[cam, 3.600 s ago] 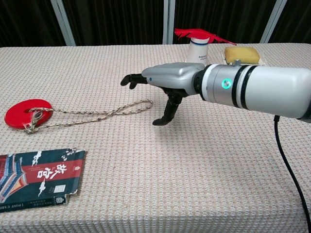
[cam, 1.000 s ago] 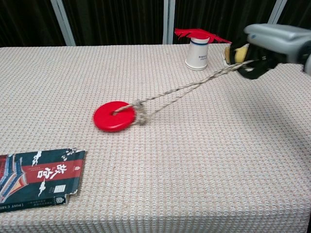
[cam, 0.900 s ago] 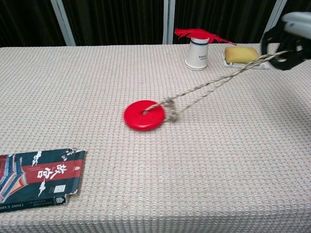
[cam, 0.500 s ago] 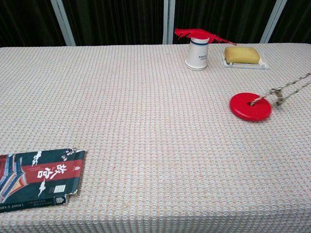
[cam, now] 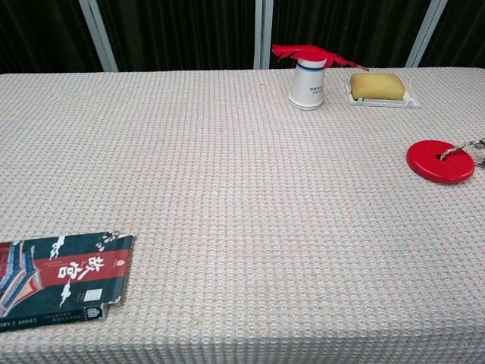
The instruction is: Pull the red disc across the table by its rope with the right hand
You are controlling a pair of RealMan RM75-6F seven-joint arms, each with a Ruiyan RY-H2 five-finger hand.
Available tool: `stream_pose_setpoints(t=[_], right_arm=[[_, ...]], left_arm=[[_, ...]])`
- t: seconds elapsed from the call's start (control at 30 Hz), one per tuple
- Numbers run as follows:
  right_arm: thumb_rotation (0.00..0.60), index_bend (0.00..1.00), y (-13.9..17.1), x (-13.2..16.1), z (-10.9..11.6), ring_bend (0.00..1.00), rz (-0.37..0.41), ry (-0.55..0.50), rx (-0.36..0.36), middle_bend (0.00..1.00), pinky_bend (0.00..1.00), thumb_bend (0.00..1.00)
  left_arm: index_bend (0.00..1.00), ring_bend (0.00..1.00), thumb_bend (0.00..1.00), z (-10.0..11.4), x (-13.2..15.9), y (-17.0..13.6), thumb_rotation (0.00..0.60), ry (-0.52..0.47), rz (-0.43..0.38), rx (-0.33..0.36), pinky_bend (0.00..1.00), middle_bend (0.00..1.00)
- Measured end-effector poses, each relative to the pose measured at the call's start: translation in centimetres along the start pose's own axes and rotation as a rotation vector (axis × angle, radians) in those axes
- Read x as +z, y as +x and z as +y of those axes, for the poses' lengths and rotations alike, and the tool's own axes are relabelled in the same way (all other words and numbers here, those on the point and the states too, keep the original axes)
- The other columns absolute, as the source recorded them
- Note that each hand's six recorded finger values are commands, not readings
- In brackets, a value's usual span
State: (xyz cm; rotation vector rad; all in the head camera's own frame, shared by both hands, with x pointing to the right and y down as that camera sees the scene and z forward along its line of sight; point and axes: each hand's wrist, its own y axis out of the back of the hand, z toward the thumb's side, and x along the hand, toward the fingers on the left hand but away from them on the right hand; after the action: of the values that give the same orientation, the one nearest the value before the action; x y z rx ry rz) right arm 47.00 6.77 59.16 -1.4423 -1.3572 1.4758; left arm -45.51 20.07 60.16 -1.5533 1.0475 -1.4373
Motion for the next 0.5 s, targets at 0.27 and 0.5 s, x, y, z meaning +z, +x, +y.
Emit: stream_pose_setpoints(t=[0.27,0.5], right_arm=[[0.600,0.83,-0.2,14.6,-3.3,0.52,0.327,-0.106,0.010,0.86,0.49,0.39],[0.600,0.00,1.2,17.2,-7.4,0.00,0.375,0.054,0.278,0.00,0.00,0.00]], left_arm=[[0.22,0.10,0.00,0.1,-0.3,-0.1,0.600,-0.005,0.012,0.004,0.15,0.22],[0.22,0.10,0.00,0.0,-0.7,-0.2,0.600,-0.006,0.017,0.001,0.15,0.22]])
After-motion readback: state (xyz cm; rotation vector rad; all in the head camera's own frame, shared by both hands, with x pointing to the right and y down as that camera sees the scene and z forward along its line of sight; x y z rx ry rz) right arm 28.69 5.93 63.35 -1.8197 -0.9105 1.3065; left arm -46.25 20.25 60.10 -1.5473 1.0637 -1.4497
